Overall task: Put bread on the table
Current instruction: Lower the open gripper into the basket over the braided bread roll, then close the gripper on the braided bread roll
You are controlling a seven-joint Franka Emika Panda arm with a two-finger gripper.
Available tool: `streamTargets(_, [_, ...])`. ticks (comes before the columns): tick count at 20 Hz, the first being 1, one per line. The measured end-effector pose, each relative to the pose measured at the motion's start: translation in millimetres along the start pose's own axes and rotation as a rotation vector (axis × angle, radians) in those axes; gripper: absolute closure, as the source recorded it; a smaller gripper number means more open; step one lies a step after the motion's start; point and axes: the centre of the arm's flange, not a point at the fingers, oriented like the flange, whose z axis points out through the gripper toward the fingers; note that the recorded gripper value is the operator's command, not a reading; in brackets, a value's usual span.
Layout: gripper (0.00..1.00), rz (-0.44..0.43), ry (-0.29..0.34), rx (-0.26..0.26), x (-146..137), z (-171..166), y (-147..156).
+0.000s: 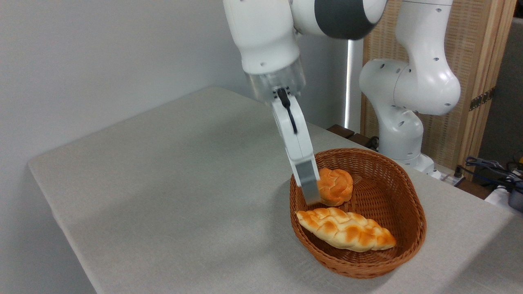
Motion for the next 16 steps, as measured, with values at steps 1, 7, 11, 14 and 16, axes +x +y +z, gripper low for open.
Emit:
streamTargets(1, [0.00,0.018,-0.022,0.007,-1,10,-1])
streamTargets(7, [0.00,0.118,-0.070,0.053,5,58,-4])
streamTargets(11, [0.00,0.162,-0.129,0.049,2,64,-4])
streamTargets(14, [0.28,0.169,-0.133,0.035,3,71,-3])
streamTargets(16, [0.59,0.170,-0.133,0.028,3,74,-2])
